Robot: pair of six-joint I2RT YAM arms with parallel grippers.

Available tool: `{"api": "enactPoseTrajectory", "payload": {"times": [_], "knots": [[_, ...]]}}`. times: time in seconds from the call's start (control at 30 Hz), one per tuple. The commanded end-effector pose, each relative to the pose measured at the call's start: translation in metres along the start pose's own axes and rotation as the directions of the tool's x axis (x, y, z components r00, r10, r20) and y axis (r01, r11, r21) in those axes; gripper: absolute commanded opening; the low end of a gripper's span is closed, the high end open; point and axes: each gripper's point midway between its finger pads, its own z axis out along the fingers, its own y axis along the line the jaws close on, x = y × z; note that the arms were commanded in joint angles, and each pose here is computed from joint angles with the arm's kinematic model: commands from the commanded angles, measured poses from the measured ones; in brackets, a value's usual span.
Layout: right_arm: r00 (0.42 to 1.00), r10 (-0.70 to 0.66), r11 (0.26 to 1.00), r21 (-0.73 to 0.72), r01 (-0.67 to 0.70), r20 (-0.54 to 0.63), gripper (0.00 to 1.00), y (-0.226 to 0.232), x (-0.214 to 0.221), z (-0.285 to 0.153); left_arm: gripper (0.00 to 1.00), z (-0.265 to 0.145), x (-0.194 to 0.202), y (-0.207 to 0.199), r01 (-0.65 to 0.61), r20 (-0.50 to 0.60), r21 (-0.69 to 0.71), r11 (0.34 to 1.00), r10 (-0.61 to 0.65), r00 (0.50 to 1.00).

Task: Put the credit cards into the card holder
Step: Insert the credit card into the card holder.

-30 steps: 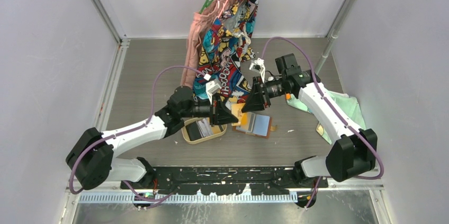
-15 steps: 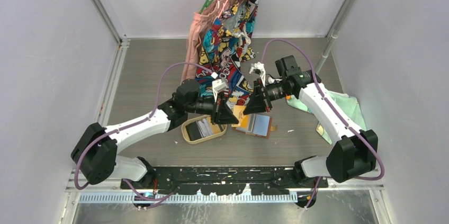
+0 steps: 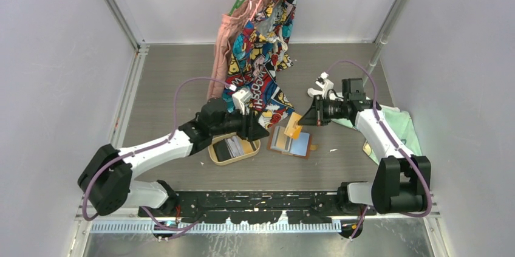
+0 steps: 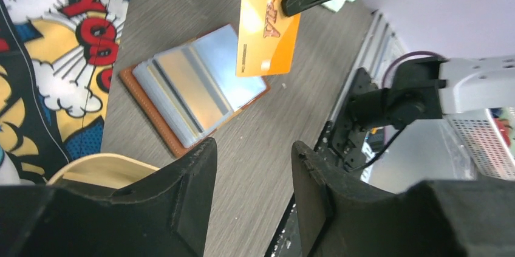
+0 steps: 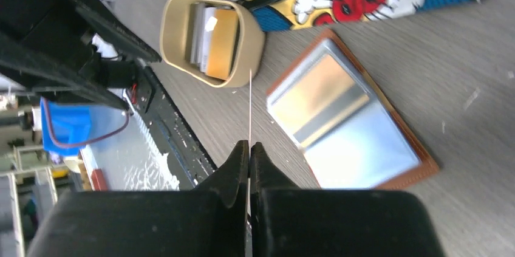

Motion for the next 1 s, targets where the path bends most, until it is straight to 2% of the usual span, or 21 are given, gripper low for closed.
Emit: {"api": "enactPoseTrajectory", "payload": {"times": [0.0,0.07,0.17,0.37,0.77,0.97], "knots": [[0.984,0.163,0.977,0.126,-0.171,0.075,0.01,-0.031,0.000,0.004,0.49,0.024,0.006,0.007,0.000,0.036,-0.075,0.997,0.003,0.999],[0.967,0.217,0.960,0.152,-0.236,0.132,0.01,-0.046,0.000,-0.001,0.49,0.035,0.013,0.012,-0.016,0.013,-0.108,0.994,0.018,1.000],[0.949,0.273,0.941,0.161,-0.297,0.156,0.01,-0.058,0.005,0.002,0.49,0.049,0.019,0.023,-0.051,-0.017,-0.170,0.984,0.048,0.999],[0.929,0.355,0.921,0.134,-0.367,0.105,0.01,-0.070,0.024,0.008,0.53,0.070,0.034,0.042,-0.116,-0.107,-0.306,0.945,0.087,0.990],[0.916,0.393,0.893,0.207,-0.401,0.080,0.01,-0.087,0.036,0.009,0.59,0.099,0.060,0.068,-0.142,-0.248,-0.386,0.912,0.046,0.968],[0.898,0.429,0.874,0.210,-0.439,0.095,0.01,-0.088,0.039,0.007,0.57,0.094,0.068,0.087,-0.184,-0.302,-0.477,0.860,0.037,0.953]]}}
